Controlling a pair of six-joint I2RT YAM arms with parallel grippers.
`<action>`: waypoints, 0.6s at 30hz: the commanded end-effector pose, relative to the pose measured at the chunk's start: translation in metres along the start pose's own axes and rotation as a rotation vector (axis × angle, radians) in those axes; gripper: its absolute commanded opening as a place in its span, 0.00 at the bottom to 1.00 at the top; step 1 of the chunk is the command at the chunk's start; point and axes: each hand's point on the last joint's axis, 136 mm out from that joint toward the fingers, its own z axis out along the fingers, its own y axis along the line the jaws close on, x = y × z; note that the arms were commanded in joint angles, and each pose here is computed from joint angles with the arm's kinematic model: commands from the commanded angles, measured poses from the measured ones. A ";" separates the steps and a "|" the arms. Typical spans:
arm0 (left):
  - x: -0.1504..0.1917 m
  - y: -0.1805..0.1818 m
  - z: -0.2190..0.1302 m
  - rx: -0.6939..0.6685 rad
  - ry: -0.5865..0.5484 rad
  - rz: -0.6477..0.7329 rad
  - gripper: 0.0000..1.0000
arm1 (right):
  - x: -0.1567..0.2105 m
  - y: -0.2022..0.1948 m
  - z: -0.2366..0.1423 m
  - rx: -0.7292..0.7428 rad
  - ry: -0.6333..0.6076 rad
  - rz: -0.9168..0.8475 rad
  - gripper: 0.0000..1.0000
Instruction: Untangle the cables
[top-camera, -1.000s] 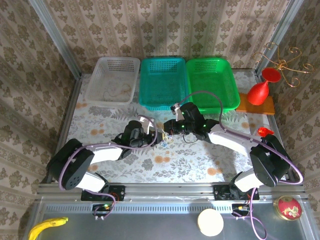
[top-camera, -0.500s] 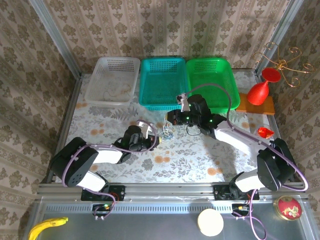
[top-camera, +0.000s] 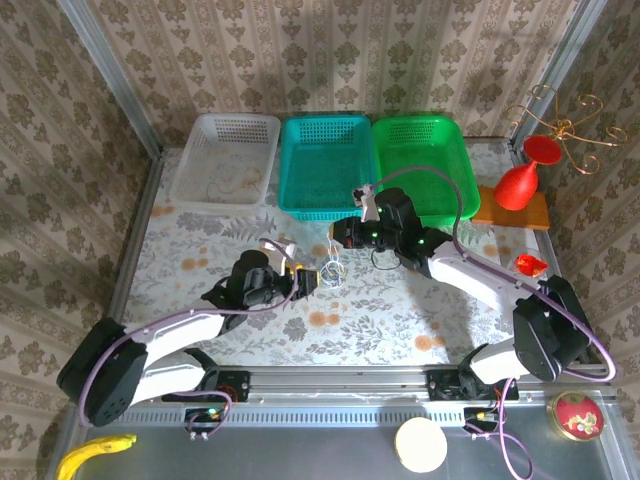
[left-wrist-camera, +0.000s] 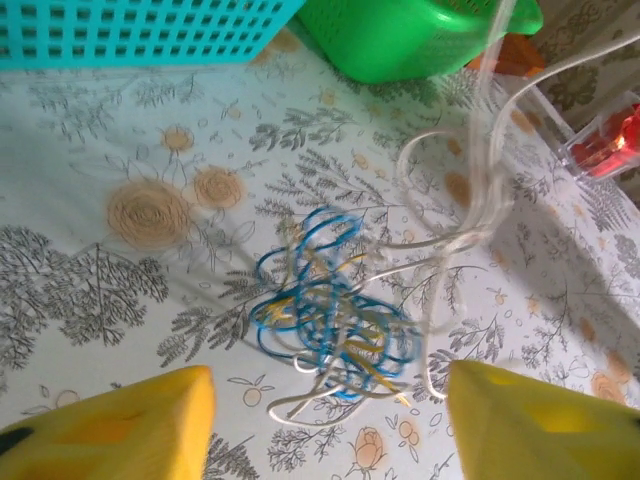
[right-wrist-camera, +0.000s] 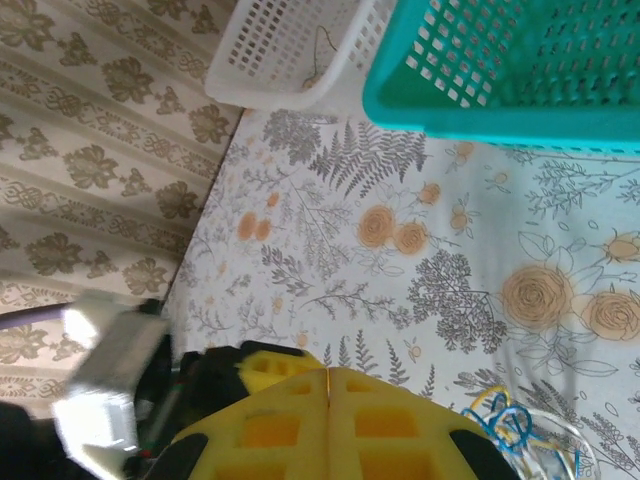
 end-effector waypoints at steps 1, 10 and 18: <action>-0.016 -0.004 -0.010 -0.014 -0.023 0.058 0.72 | 0.002 0.001 0.005 -0.024 0.005 0.009 0.00; -0.023 -0.024 0.004 0.095 0.005 0.107 0.79 | 0.008 0.015 0.009 -0.057 0.031 -0.001 0.00; -0.026 -0.035 0.038 0.175 0.024 0.102 0.71 | 0.008 0.033 0.008 -0.091 0.034 -0.012 0.00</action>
